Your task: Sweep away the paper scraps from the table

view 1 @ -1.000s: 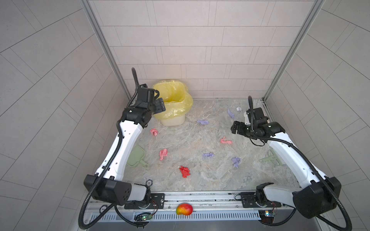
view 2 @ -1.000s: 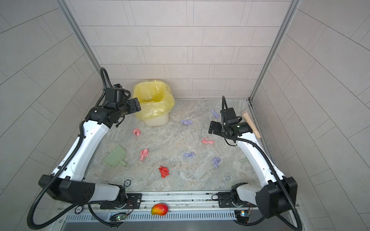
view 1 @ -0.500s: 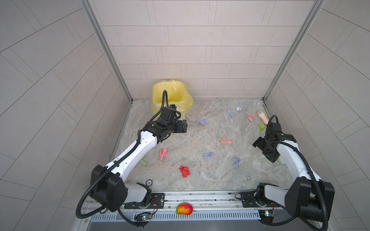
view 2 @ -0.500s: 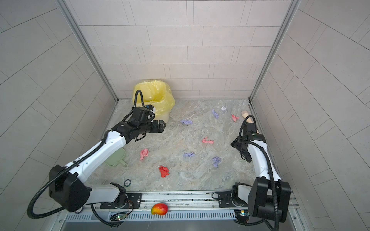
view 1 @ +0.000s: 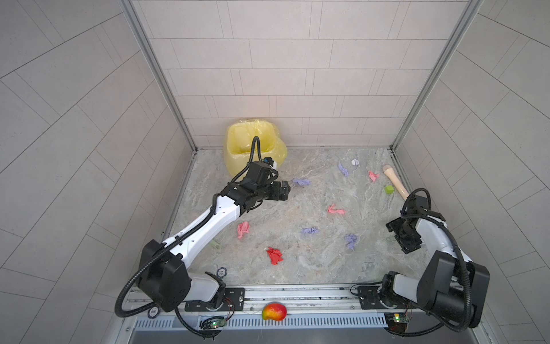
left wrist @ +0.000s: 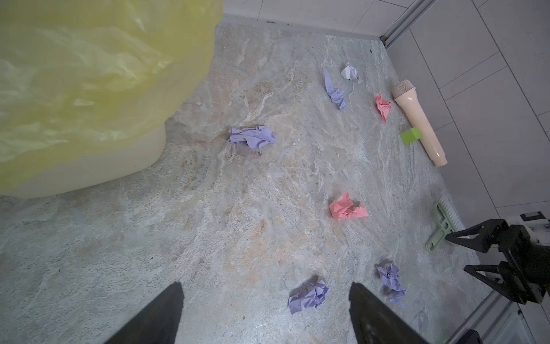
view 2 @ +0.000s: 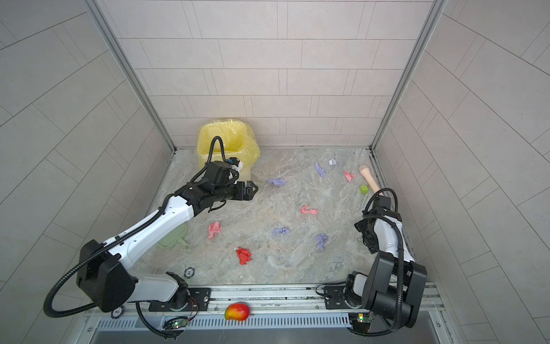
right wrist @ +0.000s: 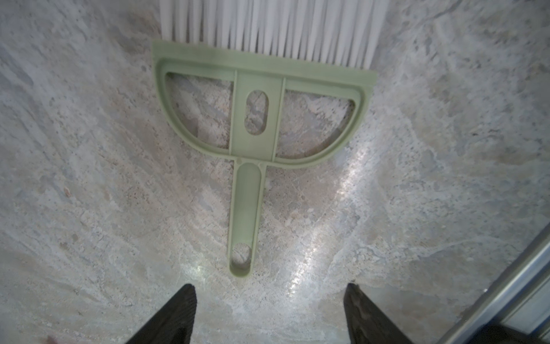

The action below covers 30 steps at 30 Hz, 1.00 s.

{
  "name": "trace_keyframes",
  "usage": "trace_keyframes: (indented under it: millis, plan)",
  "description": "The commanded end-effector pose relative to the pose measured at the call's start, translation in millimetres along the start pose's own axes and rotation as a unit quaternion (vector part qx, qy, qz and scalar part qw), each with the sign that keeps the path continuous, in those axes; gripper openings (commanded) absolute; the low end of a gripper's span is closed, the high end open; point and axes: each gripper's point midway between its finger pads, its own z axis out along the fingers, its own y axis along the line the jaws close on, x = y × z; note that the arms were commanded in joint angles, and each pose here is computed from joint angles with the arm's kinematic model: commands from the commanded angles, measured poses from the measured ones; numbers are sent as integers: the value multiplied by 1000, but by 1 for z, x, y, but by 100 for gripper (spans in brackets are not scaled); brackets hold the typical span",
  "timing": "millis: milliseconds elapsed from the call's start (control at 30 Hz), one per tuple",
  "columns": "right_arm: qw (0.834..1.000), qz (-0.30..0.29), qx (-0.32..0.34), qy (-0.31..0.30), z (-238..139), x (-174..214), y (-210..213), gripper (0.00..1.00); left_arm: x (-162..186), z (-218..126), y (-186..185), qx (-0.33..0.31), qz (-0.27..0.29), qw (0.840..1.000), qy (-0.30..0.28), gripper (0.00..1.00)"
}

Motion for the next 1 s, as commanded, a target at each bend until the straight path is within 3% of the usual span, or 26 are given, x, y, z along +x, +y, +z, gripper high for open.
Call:
trace_keyframes:
  millis: [0,700,967]
  plan:
    - [1000,19,-4,5,10,-6,4,78,-3,4,-2,-5,-3,1000,-1,93]
    - [999,45,17,19,42,-19,7,61,-9,8,-2,-25,8,1000,1,93]
    - [998,50,30,32,51,-17,5,42,-10,10,0,-31,10,999,2,93]
